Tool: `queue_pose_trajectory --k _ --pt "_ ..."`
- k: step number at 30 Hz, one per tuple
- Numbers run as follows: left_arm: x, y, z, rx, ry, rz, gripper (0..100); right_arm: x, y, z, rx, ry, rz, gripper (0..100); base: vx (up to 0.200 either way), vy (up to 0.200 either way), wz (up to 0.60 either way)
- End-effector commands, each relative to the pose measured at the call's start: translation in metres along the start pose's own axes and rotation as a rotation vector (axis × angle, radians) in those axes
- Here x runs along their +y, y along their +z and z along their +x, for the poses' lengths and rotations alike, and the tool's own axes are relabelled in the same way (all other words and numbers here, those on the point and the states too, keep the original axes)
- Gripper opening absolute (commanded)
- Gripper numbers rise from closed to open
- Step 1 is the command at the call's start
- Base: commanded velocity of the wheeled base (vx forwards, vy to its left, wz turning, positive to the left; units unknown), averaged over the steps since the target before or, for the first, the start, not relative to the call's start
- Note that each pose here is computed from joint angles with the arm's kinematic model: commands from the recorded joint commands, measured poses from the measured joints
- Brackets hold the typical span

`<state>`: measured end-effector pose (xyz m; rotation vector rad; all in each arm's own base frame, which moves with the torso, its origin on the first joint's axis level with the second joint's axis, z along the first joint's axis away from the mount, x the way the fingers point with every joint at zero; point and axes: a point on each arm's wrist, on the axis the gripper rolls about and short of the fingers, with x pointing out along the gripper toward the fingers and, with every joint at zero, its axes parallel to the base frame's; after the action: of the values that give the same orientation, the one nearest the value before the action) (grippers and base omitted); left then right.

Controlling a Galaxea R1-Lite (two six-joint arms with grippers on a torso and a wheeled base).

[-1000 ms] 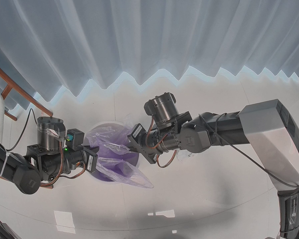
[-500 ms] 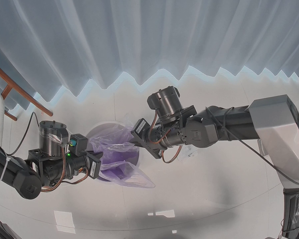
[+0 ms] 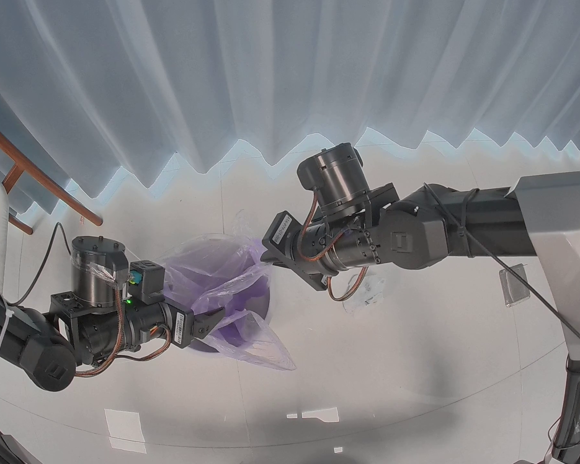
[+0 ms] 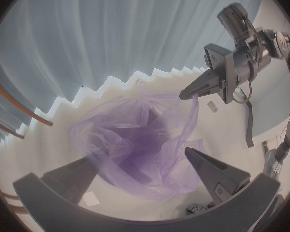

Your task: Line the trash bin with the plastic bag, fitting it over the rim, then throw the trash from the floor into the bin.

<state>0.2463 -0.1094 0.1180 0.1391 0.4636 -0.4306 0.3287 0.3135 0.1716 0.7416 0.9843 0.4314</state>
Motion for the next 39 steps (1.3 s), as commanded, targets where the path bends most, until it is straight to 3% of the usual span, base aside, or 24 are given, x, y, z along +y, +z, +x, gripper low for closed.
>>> queue_pose_trajectory --k 1,9,17,22,39 --pt "0.000 0.005 -0.015 -0.037 0.008 -0.037 100 0.001 0.008 -0.009 -0.028 0.006 0.007 0 0.000 0.000 0.00" --pt "0.001 0.007 -0.030 -0.063 0.014 -0.051 100 -0.001 0.010 -0.009 -0.033 0.002 -0.002 0 0.000 0.000 0.00" --pt "0.011 -0.008 -0.054 -0.055 0.045 -0.074 100 -0.001 0.009 -0.008 -0.031 -0.001 -0.010 0 0.000 0.000 0.00" --pt "0.009 -0.022 -0.064 -0.020 0.023 -0.075 100 -0.003 0.010 -0.005 -0.030 -0.005 -0.012 0 0.000 0.000 0.00" --pt "0.033 -0.003 -0.024 -0.015 0.108 -0.111 100 -0.002 0.009 -0.005 -0.029 -0.003 -0.012 0 0.000 0.000 0.00"
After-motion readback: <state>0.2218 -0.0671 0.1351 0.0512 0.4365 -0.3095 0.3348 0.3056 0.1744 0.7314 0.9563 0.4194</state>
